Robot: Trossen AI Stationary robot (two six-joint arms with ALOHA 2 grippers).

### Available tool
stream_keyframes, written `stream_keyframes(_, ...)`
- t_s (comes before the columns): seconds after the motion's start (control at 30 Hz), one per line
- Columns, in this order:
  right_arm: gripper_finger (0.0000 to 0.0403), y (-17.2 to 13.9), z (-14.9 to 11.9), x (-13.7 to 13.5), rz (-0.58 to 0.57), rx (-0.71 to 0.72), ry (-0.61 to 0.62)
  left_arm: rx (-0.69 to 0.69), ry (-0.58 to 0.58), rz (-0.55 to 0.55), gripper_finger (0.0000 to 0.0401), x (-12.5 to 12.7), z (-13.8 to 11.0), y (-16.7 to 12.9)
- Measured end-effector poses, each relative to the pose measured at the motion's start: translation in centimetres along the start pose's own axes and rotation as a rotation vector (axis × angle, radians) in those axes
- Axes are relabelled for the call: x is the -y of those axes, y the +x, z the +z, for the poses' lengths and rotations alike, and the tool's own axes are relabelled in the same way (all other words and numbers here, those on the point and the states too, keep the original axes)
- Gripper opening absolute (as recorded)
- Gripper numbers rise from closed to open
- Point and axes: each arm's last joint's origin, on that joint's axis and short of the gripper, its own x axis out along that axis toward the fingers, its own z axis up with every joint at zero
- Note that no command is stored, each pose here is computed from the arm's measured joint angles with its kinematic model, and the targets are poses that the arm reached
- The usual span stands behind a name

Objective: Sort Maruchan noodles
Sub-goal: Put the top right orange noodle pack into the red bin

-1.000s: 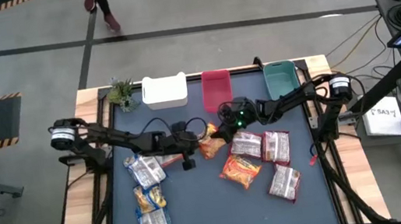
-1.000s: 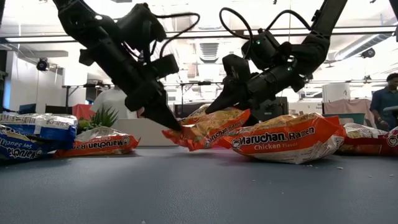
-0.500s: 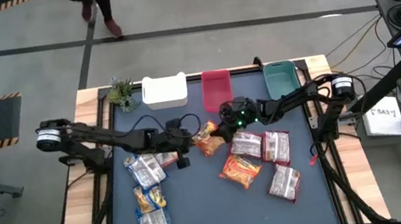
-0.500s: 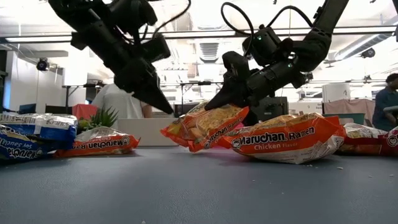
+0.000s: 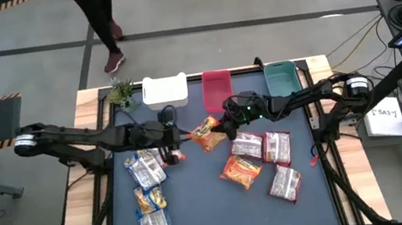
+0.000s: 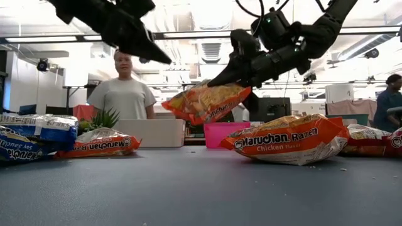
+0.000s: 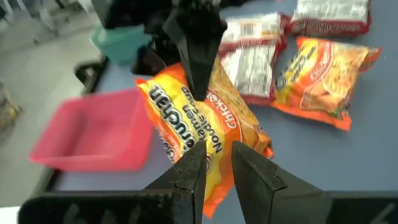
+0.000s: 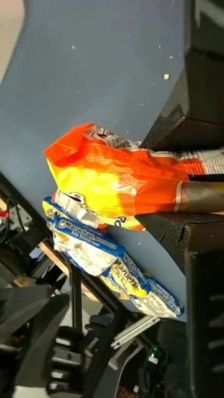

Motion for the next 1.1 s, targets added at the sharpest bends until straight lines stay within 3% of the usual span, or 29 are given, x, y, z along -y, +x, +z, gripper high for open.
stream_keyframes(0.27, 0.0102, -1.8, 1.8, -1.7, -0.078, 0.030, -0.064, 0.068, 0.084, 0.036, 0.0059, -0.8, 0.8, -2.6)
stream_keyframes(0.47, 0.0102, -3.0, 4.0, -3.4, -0.145, 0.027, -0.104, 0.085, 0.103, 0.042, 0.0059, -0.9, 0.0, -3.6)
stream_keyframes(0.73, 0.0102, -3.7, 9.4, -5.1, -0.386, -0.063, -0.240, 0.063, 0.133, 0.149, 0.0059, -1.1, -1.4, -4.4)
stream_keyframes(0.93, 0.0102, -4.2, 14.8, -3.6, -0.524, -0.207, -0.303, 0.040, 0.144, 0.259, 0.0059, -1.4, -1.9, -4.8)
stream_keyframes(1.1, 0.0102, -4.2, 18.3, -1.0, -0.586, -0.392, -0.465, 0.038, 0.143, 0.288, 0.0059, -1.5, -1.9, -4.9)
